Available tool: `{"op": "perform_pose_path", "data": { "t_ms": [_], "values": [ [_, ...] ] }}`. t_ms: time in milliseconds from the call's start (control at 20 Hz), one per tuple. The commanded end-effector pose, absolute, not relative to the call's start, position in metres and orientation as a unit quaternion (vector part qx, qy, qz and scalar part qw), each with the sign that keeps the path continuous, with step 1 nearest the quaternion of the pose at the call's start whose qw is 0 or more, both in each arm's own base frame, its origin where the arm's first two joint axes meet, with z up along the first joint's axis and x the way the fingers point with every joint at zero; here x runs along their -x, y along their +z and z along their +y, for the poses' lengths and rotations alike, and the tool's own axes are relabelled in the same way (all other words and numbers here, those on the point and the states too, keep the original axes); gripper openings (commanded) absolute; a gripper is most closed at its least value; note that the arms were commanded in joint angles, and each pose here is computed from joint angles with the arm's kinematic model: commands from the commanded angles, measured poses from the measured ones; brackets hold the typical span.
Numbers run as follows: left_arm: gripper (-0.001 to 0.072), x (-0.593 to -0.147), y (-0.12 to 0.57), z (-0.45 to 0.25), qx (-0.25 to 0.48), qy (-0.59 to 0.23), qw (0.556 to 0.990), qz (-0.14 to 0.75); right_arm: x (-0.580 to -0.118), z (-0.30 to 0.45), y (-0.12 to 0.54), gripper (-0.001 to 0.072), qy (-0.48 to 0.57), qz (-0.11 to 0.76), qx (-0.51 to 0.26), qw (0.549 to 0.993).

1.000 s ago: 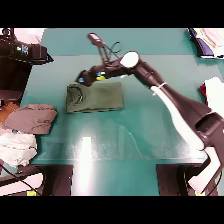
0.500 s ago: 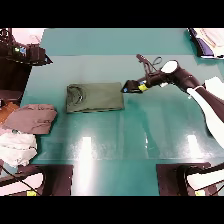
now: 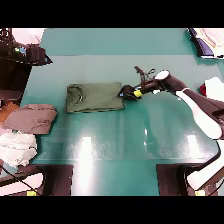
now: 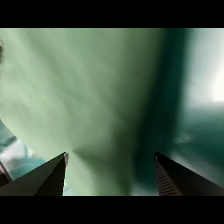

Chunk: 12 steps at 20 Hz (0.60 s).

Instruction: Fold the shirts.

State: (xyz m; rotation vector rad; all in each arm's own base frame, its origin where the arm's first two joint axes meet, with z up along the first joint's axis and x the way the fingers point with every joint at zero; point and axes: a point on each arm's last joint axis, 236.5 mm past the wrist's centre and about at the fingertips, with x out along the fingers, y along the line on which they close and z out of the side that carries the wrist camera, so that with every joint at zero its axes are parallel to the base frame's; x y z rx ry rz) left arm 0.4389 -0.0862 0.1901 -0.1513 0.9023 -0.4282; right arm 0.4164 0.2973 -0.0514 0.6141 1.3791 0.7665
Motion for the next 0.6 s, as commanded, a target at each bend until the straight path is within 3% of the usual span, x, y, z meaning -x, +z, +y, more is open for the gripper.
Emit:
{"op": "perform_pose_path", "data": {
  "t_ms": [0,150,300,550],
  "values": [
    [0.0025,-0.439,0.19,-0.086,0.072,-0.205,0.875,0.432,-0.426,0.346,-0.051,0.0617,0.368,0.602,-0.3,0.643],
    [0.0025,-0.439,0.19,-0.086,0.072,-0.205,0.875,0.433,-0.428,0.378,-0.057,0.0423,0.387,0.599,-0.309,0.629],
    [0.0025,-0.436,0.188,-0.086,0.071,-0.207,0.872,0.439,-0.43,0.393,-0.056,0.002,0.418,0.573,-0.274,0.649],
    [0.0025,-0.431,0.187,-0.089,0.08,-0.21,0.866,0.448,-0.441,0.341,-0.012,0.0018,0.409,0.542,-0.243,0.693]
  ]
}}
